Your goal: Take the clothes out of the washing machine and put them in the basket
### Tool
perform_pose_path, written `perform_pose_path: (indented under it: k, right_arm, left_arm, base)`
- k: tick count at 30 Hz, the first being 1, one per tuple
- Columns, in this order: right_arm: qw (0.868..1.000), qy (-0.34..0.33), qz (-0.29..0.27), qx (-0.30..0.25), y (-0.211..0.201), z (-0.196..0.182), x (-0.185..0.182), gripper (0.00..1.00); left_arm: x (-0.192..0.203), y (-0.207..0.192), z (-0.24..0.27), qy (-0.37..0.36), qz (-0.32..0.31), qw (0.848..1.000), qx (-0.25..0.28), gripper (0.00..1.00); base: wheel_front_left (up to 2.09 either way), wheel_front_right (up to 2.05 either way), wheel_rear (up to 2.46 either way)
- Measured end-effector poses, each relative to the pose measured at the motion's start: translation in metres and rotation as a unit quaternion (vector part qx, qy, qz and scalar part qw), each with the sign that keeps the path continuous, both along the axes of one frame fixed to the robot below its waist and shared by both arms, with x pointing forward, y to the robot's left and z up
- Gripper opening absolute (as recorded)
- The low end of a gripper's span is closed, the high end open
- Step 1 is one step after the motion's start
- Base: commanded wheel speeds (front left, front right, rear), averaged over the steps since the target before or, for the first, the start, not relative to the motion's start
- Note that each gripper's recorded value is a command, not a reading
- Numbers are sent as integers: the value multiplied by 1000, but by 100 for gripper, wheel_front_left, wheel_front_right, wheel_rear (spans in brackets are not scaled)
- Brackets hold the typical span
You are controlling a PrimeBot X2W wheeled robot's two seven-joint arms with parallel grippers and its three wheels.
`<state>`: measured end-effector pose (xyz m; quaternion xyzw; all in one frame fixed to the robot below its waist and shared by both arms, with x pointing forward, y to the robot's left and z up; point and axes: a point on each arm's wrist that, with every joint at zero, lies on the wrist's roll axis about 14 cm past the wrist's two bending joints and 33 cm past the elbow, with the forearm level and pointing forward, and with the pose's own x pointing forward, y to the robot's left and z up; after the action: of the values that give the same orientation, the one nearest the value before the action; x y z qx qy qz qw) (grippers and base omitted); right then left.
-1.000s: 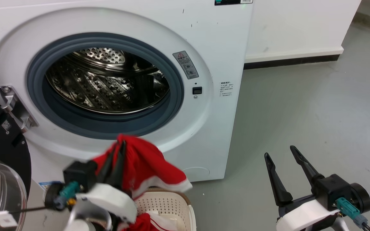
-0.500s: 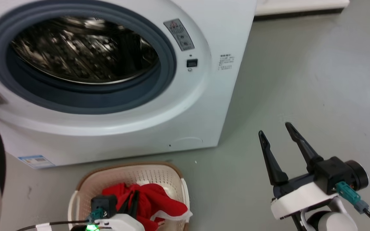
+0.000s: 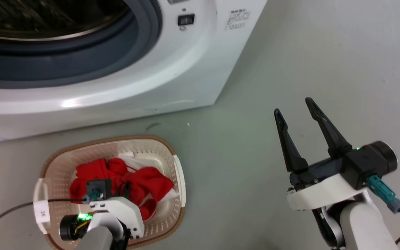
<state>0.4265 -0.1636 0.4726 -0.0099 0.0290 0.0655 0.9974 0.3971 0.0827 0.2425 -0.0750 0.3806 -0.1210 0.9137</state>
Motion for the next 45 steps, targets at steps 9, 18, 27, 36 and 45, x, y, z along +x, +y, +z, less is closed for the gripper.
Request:
perform_pose_path:
  k: [9,18,27,36,45]
  right_arm:
    - [999,39,-6,-6,-8,-41,14,100]
    - [998,54,-10,-6,-12,-57,16,100]
    - [999,32,-8,-5,-9,-38,13,100]
    - [1000,12,-7,-13,-5,-6,-14,100]
    - [1000,-27,8,-5,8,32,-37,100]
  left_arm:
    - [-18,1,-67,103,-9,994,25,0]
    - [-40,9,-91,158,-3,987,40,96]
    - [-35,7,-62,128,16,991,26,100]
    - [-9,15,19,-1,50,999,-4,100]
    - [20,45,132,-194,94,976,-15,100]
  base:
    - [0,0,0]
    - [0,0,0]
    - [0,0,0]
    - [0,0,0]
    - [0,0,0]
